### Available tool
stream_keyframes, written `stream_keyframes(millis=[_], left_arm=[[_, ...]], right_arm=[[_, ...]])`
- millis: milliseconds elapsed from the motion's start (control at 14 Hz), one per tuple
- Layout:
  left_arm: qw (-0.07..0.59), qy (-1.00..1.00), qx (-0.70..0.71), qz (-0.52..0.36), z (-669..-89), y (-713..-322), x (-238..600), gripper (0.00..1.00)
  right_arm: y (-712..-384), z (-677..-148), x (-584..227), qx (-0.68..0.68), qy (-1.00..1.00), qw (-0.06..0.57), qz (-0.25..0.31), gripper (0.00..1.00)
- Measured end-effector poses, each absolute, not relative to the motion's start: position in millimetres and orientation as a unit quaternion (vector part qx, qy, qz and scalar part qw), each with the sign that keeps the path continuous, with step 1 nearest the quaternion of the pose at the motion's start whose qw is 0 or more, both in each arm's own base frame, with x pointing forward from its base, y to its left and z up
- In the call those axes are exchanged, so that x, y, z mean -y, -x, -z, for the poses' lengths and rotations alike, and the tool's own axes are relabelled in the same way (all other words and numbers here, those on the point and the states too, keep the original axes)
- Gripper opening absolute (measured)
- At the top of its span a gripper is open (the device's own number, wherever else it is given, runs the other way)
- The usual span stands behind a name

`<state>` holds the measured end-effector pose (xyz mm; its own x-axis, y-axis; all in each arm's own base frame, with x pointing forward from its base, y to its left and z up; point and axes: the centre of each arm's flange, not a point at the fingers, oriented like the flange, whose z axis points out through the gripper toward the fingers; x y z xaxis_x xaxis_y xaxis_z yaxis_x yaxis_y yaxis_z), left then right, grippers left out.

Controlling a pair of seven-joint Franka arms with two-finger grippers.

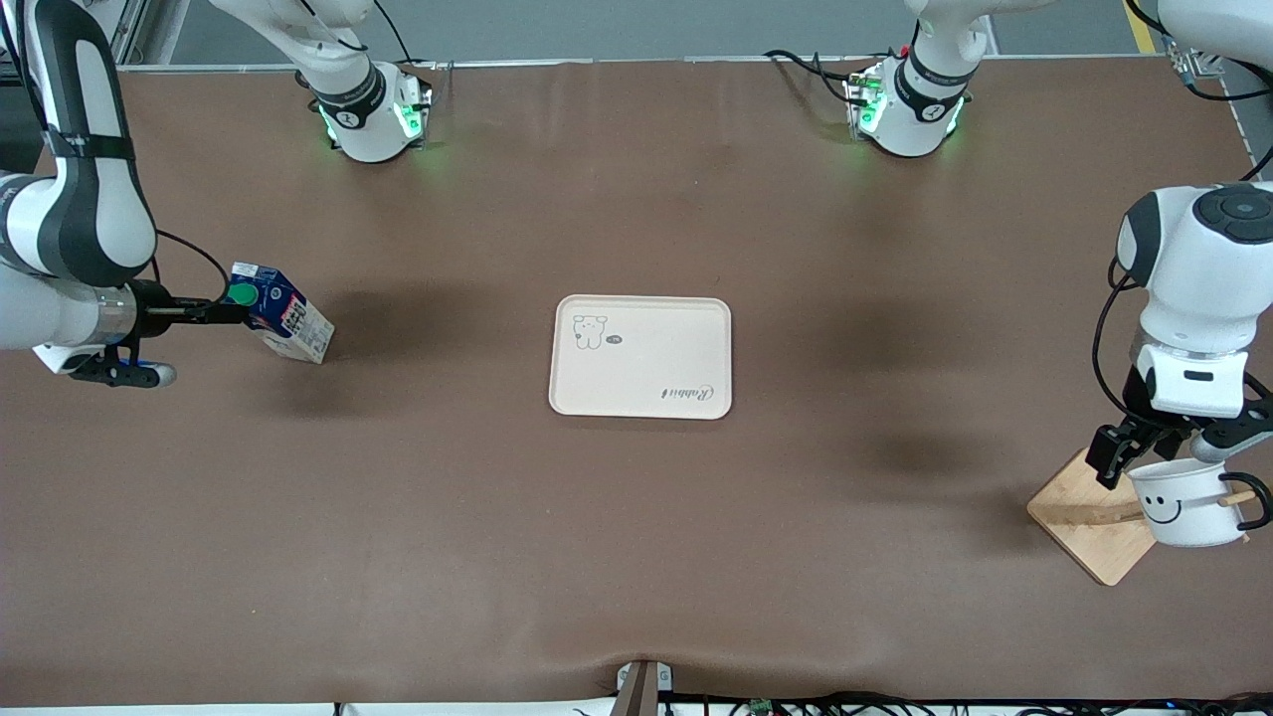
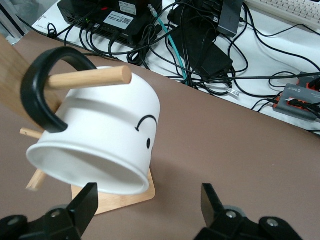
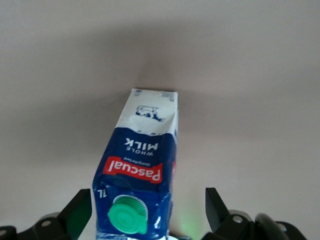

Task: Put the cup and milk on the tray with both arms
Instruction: 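Grasp the milk carton with the right gripper while the left gripper grasps the mug, then carry the milk carton and the mug toward the white tray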

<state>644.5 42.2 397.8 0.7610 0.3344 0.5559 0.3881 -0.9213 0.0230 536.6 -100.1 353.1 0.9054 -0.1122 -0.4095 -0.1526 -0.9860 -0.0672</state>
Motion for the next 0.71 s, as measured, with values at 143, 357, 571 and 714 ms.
stream_keyframes(millis=[143, 357, 571, 714], left_arm=[[0.048, 0.935, 0.191, 0.294, -399.4, -651.5, -44.4, 0.82], [0.048, 0.933, 0.191, 0.303, -403.8, -662.0, -46.6, 0.77], [0.047, 0.934, 0.188, 0.301, -392.3, -665.9, -45.8, 0.64], [0.049, 0.935, 0.182, 0.300, -386.0, -667.0, -45.3, 0.54]], right_arm=[[-530.3, -349.0, 95.8, -0.077, 0.973, 0.057, -0.209, 1.00], [-524.9, -342.9, 93.2, -0.084, 0.973, 0.058, -0.209, 1.00], [-516.9, -330.9, 92.0, -0.086, 0.973, 0.058, -0.204, 1.00], [-509.6, -319.8, 90.2, -0.091, 0.973, 0.061, -0.202, 1.00]])
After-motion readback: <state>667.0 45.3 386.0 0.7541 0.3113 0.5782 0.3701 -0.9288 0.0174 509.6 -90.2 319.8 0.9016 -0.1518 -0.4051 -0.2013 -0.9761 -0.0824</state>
